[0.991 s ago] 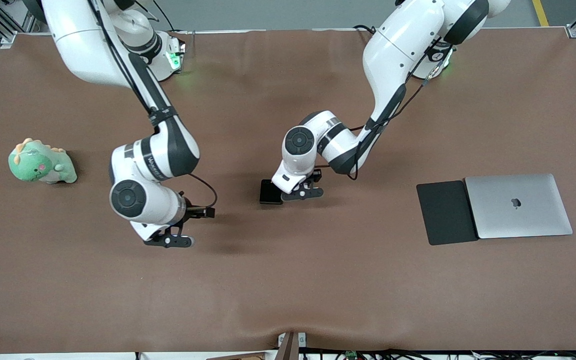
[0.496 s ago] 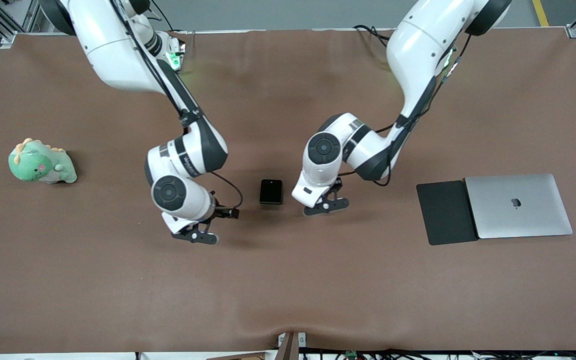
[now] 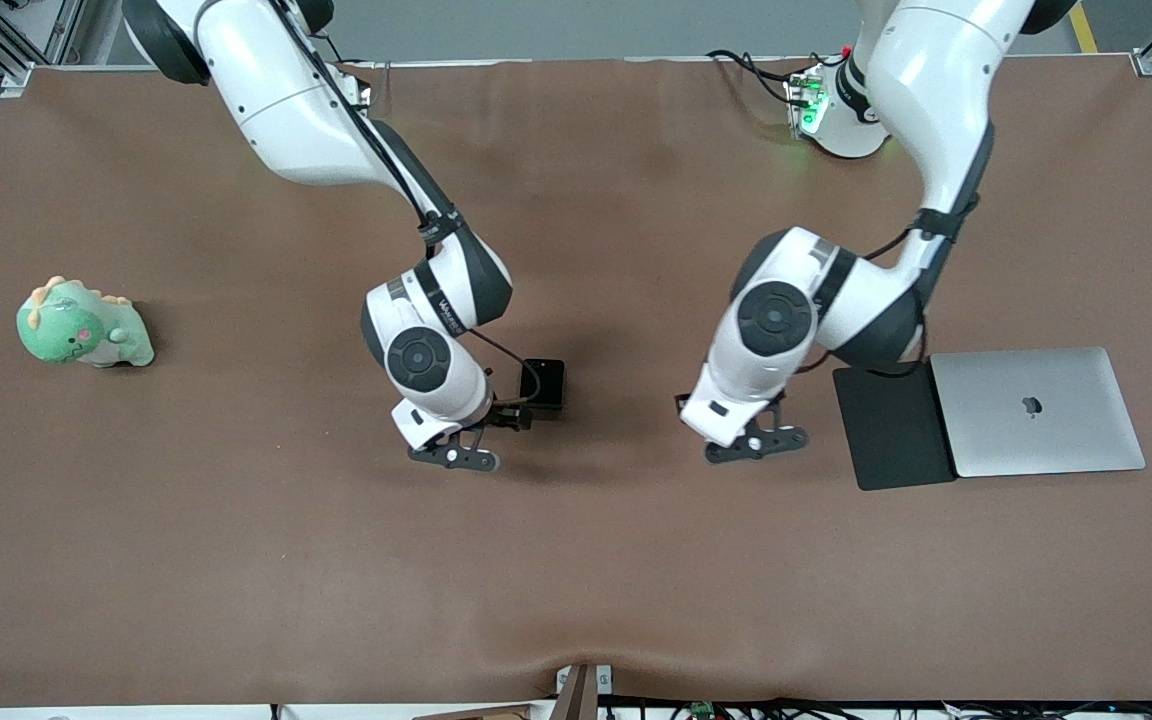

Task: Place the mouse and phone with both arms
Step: 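Carry the mouse to the pad while the right gripper grasps the phone, then carry the phone toward the plush toy with the right gripper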

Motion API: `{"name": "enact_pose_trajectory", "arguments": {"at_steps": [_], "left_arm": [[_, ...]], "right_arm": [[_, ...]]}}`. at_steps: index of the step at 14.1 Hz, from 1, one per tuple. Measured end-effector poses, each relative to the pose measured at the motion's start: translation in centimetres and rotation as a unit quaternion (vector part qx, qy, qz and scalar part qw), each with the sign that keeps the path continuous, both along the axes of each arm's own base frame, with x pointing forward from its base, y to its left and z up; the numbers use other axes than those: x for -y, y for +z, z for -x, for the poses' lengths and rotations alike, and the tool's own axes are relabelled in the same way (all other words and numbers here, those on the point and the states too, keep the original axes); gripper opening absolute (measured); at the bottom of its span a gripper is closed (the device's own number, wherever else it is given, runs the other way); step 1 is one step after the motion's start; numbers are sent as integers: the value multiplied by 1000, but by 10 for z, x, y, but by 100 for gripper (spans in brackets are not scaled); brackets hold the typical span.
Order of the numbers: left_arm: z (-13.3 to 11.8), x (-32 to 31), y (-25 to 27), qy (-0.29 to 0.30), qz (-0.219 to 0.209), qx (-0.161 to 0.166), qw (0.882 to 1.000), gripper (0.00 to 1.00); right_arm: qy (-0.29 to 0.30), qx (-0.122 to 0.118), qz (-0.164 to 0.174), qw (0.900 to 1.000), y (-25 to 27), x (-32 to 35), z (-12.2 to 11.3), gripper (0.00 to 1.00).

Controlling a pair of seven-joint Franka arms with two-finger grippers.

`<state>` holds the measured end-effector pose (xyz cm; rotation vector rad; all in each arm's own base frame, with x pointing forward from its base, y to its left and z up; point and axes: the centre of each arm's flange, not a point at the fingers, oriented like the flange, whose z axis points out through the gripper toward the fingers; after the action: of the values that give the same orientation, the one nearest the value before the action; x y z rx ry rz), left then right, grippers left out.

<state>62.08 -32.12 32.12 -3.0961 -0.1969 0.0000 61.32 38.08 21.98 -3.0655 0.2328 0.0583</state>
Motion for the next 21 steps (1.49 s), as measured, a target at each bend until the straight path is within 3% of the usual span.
{"name": "enact_pose_trajectory", "arguments": {"at_steps": [7,13,21], "left_arm": [[-21,-107,-13,-31,-10,-27,999,62],[-33,-196,-31,-40,-10,-50,998,62],[-23,-284,-76,-53,7,-32,998,62]], "right_arm": [[45,22,1,999,-22,-52,31,100],[42,28,16,999,-27,-72,48,100],[41,25,33,998,-43,-71,51,100]]}}
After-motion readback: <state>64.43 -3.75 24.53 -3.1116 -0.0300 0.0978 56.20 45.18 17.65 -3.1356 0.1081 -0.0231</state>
